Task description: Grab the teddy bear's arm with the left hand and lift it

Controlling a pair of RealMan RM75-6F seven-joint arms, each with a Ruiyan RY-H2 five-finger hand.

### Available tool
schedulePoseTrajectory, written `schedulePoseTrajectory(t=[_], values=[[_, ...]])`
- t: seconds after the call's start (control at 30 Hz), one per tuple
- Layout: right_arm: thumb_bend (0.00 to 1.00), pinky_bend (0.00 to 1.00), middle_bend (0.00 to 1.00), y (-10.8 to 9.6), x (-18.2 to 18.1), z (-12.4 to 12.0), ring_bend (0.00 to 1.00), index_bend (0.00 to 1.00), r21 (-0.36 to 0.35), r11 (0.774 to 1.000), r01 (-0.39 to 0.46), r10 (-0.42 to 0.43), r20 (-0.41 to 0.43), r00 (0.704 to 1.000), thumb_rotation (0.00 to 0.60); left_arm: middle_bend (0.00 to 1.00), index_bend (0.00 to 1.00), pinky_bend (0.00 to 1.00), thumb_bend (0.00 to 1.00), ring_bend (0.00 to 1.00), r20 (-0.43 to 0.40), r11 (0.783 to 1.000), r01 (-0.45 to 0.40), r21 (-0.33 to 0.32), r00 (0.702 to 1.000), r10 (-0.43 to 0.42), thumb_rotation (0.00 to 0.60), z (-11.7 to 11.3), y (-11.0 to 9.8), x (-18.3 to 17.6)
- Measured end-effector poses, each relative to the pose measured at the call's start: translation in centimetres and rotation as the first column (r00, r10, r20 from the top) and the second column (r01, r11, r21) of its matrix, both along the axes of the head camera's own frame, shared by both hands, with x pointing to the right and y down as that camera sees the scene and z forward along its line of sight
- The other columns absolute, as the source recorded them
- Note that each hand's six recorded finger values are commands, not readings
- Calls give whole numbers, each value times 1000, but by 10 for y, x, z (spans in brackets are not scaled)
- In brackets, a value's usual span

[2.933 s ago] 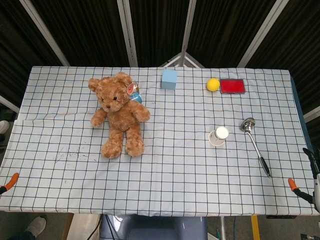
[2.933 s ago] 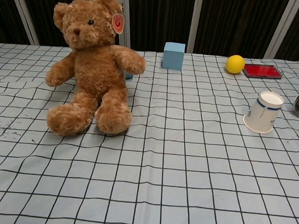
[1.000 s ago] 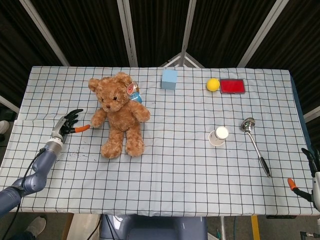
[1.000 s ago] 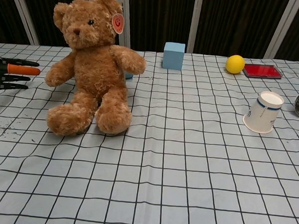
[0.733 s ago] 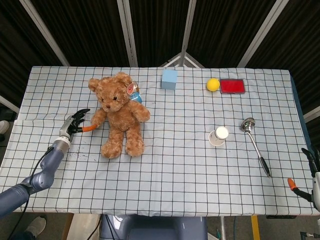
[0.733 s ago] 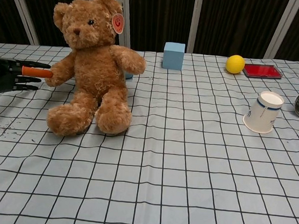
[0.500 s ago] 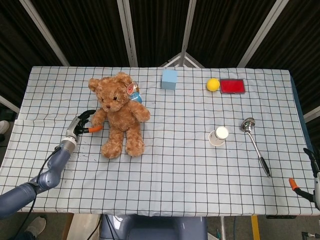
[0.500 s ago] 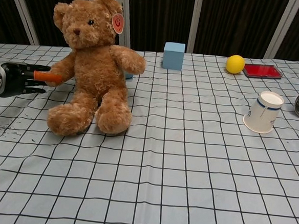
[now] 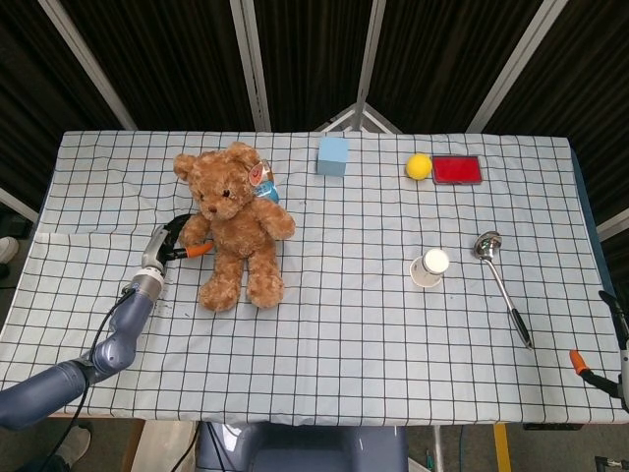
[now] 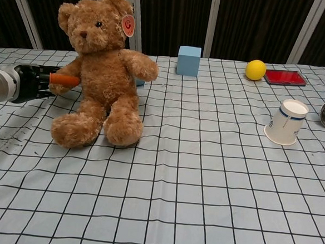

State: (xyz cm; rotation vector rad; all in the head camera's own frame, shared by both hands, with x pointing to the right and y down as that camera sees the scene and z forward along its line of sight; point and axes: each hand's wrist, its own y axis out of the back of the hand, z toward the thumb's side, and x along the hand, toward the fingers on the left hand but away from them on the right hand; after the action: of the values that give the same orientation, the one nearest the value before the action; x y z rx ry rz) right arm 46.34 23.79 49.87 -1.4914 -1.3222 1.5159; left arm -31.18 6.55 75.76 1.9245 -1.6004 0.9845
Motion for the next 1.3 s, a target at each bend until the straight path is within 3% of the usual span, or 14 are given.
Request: schedulePoseTrajectory(t=[0.1,0.4,0.53,1.03,1.3], values=[[250,0,22,0,-1,-1,65,124,1,1000,1,-1,3,1000,600,257,297,0,286,0,6,1000,4,-2,1000,-4,600,0,1,-1],[250,0,22,0,-1,1,65,123,-5,1000,2,-2,2,1000,600,415,460,0,481,5,17,999,35,6,999,-35,600,5,0,4],[250,0,22,0,-2,1,64,124,-7,1000,4,-4,3,1000,600,466,509,0,522,18,19,999,47,20,999,-47,600,2,-3,6],[250,0,22,1,-3,1,65,123,-6,1000,7,-7,6,1000,600,462,493,0,526,23,38,993,116,26,992,-117,600,-12,-9,0],[250,0,22,1,-4,2,65,123,-12,1000,9,-9,4,1000,600,448,481,0,524,23,30,994,98,39,995,-99,600,-19,-14,10]])
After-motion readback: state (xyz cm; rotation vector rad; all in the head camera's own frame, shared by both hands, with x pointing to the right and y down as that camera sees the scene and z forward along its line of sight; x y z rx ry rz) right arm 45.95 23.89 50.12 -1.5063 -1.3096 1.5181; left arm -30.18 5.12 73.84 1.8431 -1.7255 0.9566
